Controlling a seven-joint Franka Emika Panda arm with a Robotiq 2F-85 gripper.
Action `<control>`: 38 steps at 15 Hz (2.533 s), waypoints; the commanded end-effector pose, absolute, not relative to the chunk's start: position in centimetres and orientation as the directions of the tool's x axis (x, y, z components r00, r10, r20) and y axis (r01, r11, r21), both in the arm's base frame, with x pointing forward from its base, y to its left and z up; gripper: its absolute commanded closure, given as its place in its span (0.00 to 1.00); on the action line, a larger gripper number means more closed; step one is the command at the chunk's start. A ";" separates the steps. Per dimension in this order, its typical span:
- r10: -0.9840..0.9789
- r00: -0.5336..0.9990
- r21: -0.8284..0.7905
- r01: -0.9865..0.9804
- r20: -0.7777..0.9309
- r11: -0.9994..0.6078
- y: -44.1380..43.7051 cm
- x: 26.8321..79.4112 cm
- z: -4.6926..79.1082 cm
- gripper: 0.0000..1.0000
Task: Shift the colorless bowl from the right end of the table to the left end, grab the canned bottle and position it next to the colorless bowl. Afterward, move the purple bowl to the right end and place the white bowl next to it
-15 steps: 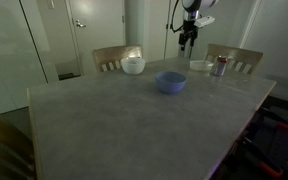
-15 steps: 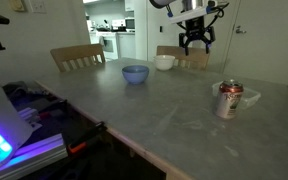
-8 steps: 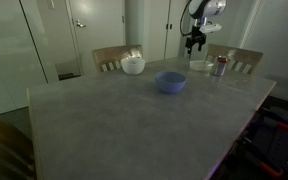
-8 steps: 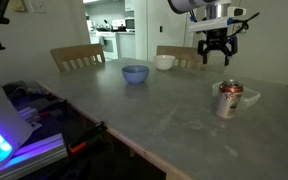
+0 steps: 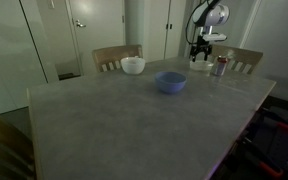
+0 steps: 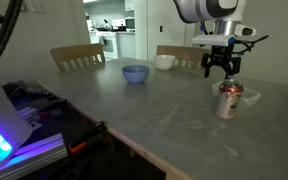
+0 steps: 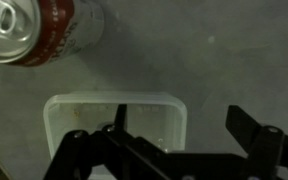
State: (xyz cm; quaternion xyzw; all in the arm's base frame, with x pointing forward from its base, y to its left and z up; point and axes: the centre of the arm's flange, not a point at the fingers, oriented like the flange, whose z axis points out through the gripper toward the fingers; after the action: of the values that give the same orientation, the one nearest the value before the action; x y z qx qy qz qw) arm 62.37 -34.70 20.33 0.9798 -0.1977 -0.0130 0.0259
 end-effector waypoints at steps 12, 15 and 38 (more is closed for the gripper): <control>-0.434 0.900 -0.086 -0.429 0.038 -0.899 -33.9 66.2 20.2 0.00; -0.402 0.913 -0.068 -0.397 0.073 -0.915 -34.0 67.1 21.7 0.00; -0.091 0.995 -0.043 -0.093 -0.047 -0.995 -42.6 61.8 17.0 0.40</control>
State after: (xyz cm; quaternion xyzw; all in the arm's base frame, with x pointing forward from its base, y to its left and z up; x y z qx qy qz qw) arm 61.29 -42.14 16.88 0.9985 -0.0344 -0.0360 -0.0236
